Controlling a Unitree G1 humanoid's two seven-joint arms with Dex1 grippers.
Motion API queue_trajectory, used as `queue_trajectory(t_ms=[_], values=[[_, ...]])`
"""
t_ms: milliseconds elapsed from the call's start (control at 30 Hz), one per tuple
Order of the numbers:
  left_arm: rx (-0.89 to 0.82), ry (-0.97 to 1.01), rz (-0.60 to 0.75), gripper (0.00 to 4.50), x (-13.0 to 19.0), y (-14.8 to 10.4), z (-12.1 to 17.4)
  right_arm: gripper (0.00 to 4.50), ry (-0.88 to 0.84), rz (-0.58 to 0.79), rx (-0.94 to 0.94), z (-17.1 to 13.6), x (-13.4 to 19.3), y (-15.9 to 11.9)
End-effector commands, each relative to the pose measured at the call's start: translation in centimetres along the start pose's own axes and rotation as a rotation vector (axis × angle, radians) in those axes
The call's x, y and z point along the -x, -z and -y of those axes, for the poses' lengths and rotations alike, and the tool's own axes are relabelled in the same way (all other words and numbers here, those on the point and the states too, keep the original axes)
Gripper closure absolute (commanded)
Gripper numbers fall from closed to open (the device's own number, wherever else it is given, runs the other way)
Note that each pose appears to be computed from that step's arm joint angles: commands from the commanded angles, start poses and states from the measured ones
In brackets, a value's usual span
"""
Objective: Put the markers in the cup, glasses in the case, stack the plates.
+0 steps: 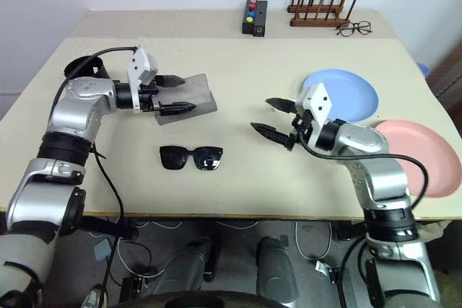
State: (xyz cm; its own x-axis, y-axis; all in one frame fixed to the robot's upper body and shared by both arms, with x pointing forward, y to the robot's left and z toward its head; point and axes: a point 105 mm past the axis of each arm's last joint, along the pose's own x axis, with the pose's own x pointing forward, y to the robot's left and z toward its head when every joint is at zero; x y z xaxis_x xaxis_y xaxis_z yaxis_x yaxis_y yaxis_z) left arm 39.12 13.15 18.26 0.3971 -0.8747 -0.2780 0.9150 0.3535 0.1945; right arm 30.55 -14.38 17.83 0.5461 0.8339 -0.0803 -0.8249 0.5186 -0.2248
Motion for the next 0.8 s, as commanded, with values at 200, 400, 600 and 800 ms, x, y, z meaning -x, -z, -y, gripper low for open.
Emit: queue_trajectory(t_ms=[200, 400, 600, 800], values=[[-0.090, 0.181, -0.034, 0.03, -1.1, -0.4, 1.8, 0.97, 0.006, -0.068, 0.000, -0.9, 3.8, 0.3], [-0.095, 0.290, -0.099, 0.03, -0.6, 0.6, 2.6, 0.97, 0.009, -0.123, -0.038, -1.7, 5.6, 1.4], [-0.121, 0.264, -0.127, 0.03, -0.5, 0.4, 1.6, 0.97, 0.038, -0.116, -0.028, -1.5, 6.0, 1.7], [-0.144, 0.004, -0.135, 0.03, -0.2, -0.7, -2.4, 0.97, 0.033, -0.082, -0.018, -1.9, 4.6, 1.2]])
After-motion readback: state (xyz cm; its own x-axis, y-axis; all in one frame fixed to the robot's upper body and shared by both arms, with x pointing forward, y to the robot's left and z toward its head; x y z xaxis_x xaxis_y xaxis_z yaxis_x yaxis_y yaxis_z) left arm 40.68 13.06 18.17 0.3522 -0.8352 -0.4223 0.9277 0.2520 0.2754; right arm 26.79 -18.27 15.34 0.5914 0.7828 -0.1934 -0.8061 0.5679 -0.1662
